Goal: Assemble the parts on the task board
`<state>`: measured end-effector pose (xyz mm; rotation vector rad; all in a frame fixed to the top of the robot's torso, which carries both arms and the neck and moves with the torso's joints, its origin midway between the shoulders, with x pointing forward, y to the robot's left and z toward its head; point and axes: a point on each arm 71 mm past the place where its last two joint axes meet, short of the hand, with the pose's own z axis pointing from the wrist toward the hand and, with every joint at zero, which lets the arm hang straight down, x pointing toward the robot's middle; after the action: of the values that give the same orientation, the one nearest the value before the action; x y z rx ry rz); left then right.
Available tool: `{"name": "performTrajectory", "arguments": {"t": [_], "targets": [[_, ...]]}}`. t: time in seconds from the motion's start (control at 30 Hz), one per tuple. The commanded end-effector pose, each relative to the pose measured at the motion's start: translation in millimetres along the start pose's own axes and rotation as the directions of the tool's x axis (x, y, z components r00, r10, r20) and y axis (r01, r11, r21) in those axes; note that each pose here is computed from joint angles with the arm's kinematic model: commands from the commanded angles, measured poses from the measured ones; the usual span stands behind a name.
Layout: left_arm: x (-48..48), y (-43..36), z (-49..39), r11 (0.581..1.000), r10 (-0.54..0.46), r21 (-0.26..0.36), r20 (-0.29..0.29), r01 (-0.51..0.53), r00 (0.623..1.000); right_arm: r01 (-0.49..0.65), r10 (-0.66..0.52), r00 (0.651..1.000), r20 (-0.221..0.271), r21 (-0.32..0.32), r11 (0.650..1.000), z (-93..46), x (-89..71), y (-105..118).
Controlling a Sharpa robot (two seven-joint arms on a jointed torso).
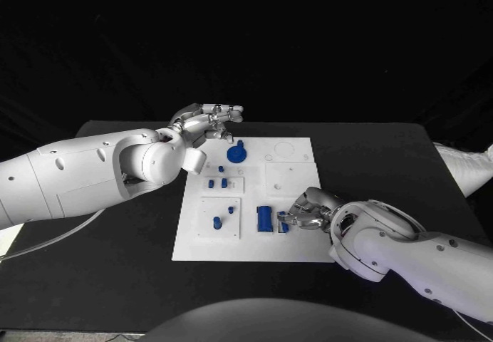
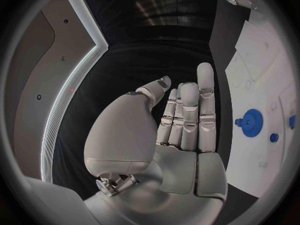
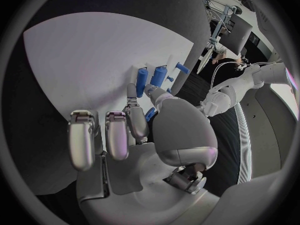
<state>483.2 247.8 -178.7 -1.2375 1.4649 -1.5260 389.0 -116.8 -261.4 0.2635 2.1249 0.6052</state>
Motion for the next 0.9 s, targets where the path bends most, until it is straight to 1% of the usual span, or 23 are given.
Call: {"name": "performTrajectory", "arguments": {"t": [0.03, 0.67, 0.9], "targets": [[3.0, -0.9, 0.0, 1.0, -0.003, 0.007, -0.024, 0.003, 1.0, 0.031, -0.031, 0.999, -0.01, 0.007, 0.999, 0.8, 0.8, -0.5], [2.5, -1.2, -0.7, 1.0, -0.002, 0.007, -0.022, 0.003, 1.0, 0.046, -0.046, 0.999, -0.025, -0.001, 0.999, 0.8, 2.5, 1.2], [2.3, -1.3, -0.8, 1.0, -0.002, 0.007, -0.021, 0.002, 1.0, 0.048, -0.048, 0.999, -0.015, -0.008, 0.999, 0.1, 2.0, 1.9]]}}
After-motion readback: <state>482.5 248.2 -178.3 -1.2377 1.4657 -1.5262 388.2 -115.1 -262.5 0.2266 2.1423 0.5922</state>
